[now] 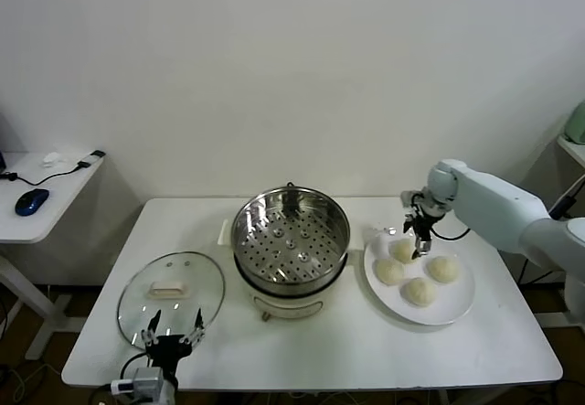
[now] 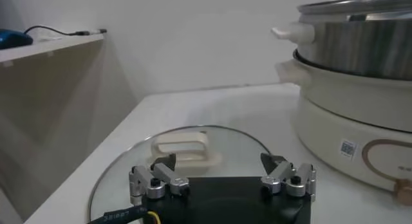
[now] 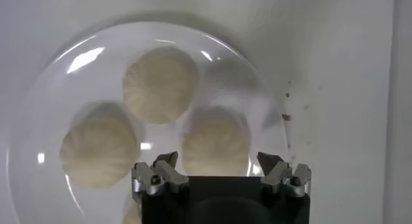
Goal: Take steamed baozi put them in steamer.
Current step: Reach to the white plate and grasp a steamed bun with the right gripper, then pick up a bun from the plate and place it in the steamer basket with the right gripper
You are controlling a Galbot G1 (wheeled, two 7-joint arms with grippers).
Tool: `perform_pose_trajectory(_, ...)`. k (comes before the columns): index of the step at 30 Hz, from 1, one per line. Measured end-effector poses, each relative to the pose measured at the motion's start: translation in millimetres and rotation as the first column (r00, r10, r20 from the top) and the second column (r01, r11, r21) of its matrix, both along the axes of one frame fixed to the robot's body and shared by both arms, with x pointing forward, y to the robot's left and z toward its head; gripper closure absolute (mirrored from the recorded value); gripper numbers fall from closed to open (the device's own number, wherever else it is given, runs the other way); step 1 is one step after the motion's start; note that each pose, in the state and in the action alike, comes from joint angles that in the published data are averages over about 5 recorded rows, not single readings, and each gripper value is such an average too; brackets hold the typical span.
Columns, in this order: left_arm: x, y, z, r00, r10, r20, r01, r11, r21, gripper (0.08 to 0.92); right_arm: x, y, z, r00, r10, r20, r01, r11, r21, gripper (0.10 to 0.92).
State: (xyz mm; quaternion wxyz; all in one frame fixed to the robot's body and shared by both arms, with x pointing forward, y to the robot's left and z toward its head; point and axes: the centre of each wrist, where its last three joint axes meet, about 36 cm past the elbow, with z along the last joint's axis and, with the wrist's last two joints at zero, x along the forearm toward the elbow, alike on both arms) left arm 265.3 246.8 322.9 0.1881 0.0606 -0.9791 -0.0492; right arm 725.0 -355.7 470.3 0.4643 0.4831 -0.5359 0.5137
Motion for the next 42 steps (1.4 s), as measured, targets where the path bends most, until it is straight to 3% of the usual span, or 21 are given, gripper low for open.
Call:
perform_pose_trajectory(5,-1.4,-0.5,-0.7,1.0000,-0.001,-0.003,0.001,1.000,0.000,0.177,-1.9,-2.1,-11.5,1.000,-0.025,0.011,0.025,1.000,0.000,0.220)
perform_pose_trajectory(12,-3.6,-0.9,-0.2,1.0000,0.003,-0.005,-0.003,1.000,0.003,0.177,-2.5,-1.0,-15.6,0.999,-0.036,0.024,0.035,0.999,0.025,0.360)
perform_pose_trajectory(18,-7.1,-5.5,2.4,1.0000,-0.001,-0.004,0.001,1.000,0.000,0.177,-0.7,-0.3,0.3,1.000,-0.012,0.029,0.010,0.999,0.047,0.385)
perform_pose_trajectory(23,-10.3,-9.2,5.9,1.0000,-0.008,0.001,0.008,1.000,-0.001,0.177,10.2,9.0,51.7,0.996,0.064,0.057,-0.068,0.996,0.061,0.386)
perform_pose_trajectory(29,-11.1,-10.8,11.0,0.9999,-0.013,0.011,0.013,1.000,0.000,0.177,24.9,55.3,158.0,0.961,0.240,0.135,-0.252,0.965,0.076,0.386)
perform_pose_trajectory(35,-10.9,-12.2,15.3,0.9996,-0.018,0.021,0.018,1.000,0.004,0.177,14.0,146.3,247.1,0.830,0.521,0.199,-0.540,0.841,0.047,0.386)
perform_pose_trajectory(42,-15.1,-11.4,18.2,0.9994,-0.023,0.026,0.022,1.000,0.010,0.177,-12.9,240.0,264.5,0.547,0.820,0.169,-0.828,0.560,-0.036,0.386)
